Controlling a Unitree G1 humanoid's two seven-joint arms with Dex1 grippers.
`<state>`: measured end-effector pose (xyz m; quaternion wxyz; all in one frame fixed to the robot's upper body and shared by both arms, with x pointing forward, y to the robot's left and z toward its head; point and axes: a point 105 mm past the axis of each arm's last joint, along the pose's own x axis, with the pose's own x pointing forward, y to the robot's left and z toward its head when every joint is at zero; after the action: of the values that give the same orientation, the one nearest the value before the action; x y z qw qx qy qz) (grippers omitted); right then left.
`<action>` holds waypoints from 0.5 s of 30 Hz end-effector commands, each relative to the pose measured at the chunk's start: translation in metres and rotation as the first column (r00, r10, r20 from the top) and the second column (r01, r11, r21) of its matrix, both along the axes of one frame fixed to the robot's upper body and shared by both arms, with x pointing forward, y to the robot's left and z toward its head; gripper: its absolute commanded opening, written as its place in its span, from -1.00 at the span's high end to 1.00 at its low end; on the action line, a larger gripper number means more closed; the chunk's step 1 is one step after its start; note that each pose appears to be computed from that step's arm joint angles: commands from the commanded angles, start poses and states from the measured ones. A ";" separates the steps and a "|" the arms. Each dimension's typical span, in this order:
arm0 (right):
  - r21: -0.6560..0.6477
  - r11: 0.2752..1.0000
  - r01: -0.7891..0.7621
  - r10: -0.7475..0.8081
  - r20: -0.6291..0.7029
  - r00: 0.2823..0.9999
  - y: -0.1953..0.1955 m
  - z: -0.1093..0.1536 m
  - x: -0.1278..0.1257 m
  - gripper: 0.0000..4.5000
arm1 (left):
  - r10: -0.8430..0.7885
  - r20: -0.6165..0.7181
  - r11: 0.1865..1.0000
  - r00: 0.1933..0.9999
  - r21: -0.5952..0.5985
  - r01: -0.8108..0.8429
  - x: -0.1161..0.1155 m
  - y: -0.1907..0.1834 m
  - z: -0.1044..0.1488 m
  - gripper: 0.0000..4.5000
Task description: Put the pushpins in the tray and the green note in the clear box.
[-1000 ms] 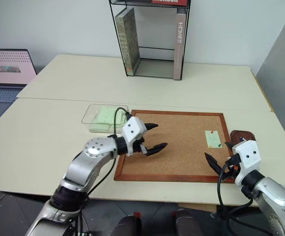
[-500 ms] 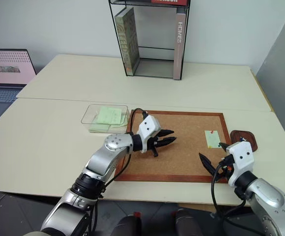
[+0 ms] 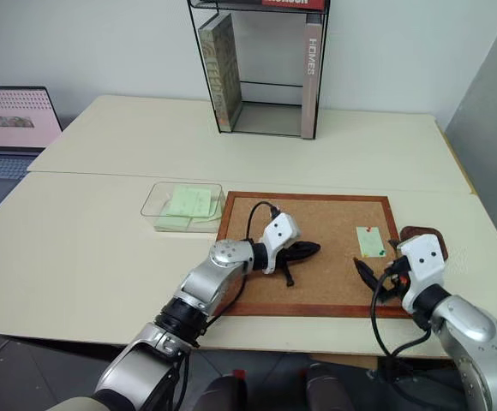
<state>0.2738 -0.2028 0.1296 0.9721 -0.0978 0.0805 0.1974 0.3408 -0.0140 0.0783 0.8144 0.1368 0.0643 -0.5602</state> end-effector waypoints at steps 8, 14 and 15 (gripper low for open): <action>0.059 0.997 0.044 -0.044 0.003 0.999 -0.016 0.004 0.059 -1.00 | -0.039 0.014 0.999 0.999 0.005 0.039 -0.001 -0.009 0.000 0.97; 0.076 0.994 0.080 -0.079 -0.017 0.997 -0.020 -0.008 0.086 -1.00 | -0.040 0.011 0.999 0.999 0.009 0.040 -0.004 -0.007 -0.001 0.97; 0.071 0.994 0.083 -0.082 -0.021 0.996 -0.021 -0.010 0.089 -1.00 | -0.040 0.010 0.999 0.999 0.009 0.040 -0.004 -0.007 -0.001 0.97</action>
<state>0.3553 -0.2211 0.1115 0.9795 -0.0469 0.1062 0.1644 0.3407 -0.0189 0.0781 0.8078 0.1408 0.0602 -0.5692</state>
